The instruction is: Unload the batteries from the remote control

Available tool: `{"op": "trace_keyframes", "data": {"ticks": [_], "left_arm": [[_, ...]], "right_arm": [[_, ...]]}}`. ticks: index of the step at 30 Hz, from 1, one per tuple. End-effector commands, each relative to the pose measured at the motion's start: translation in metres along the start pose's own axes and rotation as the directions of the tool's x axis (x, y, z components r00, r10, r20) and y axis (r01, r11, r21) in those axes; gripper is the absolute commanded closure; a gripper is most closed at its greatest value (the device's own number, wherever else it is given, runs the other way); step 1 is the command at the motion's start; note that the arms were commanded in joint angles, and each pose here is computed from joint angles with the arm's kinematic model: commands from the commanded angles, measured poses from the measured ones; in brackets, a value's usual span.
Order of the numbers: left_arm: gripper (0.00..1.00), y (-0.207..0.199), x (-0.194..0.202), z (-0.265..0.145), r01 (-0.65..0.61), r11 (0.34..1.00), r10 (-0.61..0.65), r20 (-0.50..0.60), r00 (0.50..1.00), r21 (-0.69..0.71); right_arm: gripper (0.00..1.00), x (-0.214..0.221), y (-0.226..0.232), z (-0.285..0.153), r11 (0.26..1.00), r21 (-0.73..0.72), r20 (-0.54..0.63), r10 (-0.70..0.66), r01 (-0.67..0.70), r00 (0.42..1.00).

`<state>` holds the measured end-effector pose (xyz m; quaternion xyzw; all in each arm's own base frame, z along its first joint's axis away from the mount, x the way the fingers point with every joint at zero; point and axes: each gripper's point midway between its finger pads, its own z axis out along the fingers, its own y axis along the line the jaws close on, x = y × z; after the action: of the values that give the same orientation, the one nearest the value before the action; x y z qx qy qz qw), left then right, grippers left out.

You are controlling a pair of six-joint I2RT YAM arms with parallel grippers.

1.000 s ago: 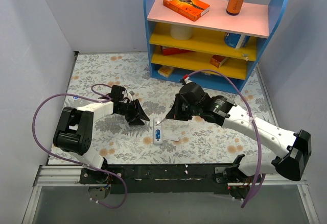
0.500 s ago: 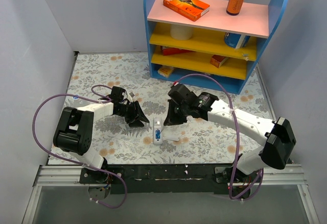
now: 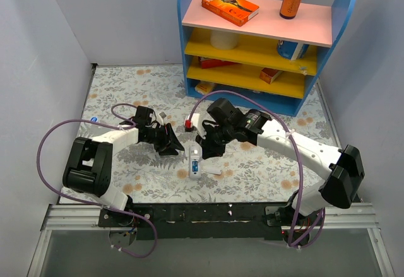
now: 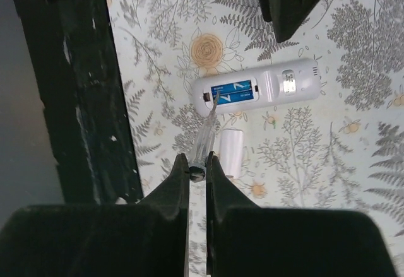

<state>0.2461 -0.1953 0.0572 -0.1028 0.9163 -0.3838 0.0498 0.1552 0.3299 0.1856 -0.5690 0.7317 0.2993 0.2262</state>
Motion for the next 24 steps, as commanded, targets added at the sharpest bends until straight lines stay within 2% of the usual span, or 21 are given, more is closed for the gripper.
{"op": "trace_keyframes", "data": {"ticks": [1,5,11,14,16,20,24], "left_arm": [[0.59,-0.009,0.006,-0.006,-0.038,0.998,0.038,0.000,0.999,0.045],[0.59,-0.007,0.008,-0.004,-0.043,0.998,0.044,-0.010,0.999,0.050],[0.59,-0.007,0.008,-0.003,-0.048,0.997,0.049,-0.015,0.999,0.058],[0.59,-0.006,0.007,-0.001,-0.043,0.997,0.044,-0.020,0.999,0.059],[0.59,-0.004,0.008,0.002,-0.036,0.998,0.038,-0.031,0.999,0.057],[0.59,-0.002,0.009,0.003,-0.034,0.998,0.036,-0.036,0.999,0.056],[0.59,-0.001,0.009,0.004,-0.030,0.998,0.032,-0.040,0.999,0.053]], "right_arm": [[0.99,-0.002,0.001,-0.004,0.913,-0.102,0.016,-0.396,0.396,0.918],[0.99,-0.008,-0.003,-0.005,0.830,-0.111,0.019,-0.548,0.546,0.836],[0.99,-0.006,-0.007,-0.002,0.797,-0.126,-0.026,-0.598,0.590,0.801],[0.99,-0.014,-0.015,0.002,0.824,-0.070,-0.048,-0.566,0.563,0.823],[0.99,-0.015,-0.003,0.000,0.798,-0.127,-0.029,-0.597,0.589,0.802],[0.99,-0.018,0.006,0.002,0.728,-0.111,0.034,-0.677,0.676,0.735],[0.99,-0.010,0.011,0.004,0.673,-0.156,0.021,-0.730,0.723,0.683]]}}
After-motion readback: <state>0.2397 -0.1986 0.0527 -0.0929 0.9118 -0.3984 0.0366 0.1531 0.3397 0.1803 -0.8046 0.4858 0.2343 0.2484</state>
